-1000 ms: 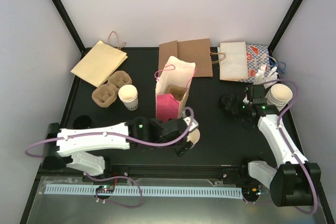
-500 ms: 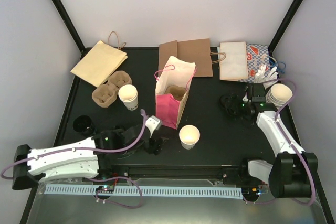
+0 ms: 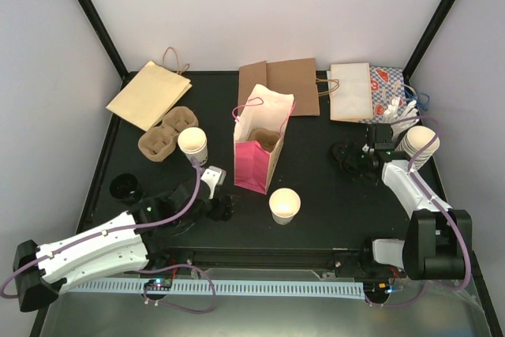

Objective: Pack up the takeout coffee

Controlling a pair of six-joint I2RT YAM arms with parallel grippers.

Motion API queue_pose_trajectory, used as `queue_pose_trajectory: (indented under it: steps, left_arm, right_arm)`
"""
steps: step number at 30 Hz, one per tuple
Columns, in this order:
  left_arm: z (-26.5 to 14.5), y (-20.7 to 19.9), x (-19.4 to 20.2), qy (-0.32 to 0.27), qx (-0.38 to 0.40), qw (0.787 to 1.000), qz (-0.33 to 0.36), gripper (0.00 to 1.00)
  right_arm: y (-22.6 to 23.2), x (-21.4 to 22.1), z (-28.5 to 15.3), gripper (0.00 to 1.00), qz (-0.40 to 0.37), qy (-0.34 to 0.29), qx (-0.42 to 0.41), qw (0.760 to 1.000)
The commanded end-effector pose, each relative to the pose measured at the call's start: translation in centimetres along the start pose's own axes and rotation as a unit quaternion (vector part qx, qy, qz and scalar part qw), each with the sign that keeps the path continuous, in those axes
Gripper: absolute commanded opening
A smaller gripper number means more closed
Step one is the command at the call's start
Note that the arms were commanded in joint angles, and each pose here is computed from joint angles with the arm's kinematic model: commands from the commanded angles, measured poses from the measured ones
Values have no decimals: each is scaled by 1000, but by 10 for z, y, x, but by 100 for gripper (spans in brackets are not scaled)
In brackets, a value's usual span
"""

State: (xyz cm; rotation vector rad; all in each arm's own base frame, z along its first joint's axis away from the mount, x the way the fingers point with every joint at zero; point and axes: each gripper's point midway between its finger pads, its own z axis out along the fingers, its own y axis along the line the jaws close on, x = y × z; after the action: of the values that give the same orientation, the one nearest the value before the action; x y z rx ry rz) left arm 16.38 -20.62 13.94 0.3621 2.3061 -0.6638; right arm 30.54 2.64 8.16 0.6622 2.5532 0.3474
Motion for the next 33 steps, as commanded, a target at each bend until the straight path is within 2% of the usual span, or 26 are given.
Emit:
queue_pose_trajectory:
  steps: [1, 9, 15, 21, 27, 33]
  left_arm:
    - [-3, 2, -7, -9, 5, 1000, 5, 85]
    - [-2, 12, -11, -22, -25, 997, 65, 88]
    - [-3, -12, -24, -53, 33, 990, 130, 90]
    - [-2, 16, -36, -109, -28, 992, 48, 97]
    - [6, 22, -30, -104, -17, 994, -6, 97]
    - [11, 21, -22, -93, -4, 995, -21, 97]
  right_arm:
    - [-5, -10, 3, 95, 14, -22, 12, 1000]
    - [-5, -8, 5, 95, 13, -24, 5, 1000]
    - [-6, -7, 5, 95, 10, -26, 6, 1000]
    - [-10, -5, 10, 95, 16, -23, 13, 1000]
    - [-11, -9, 11, 95, 20, -30, 17, 999]
    - [-19, -8, 18, 95, 34, -28, 40, 998]
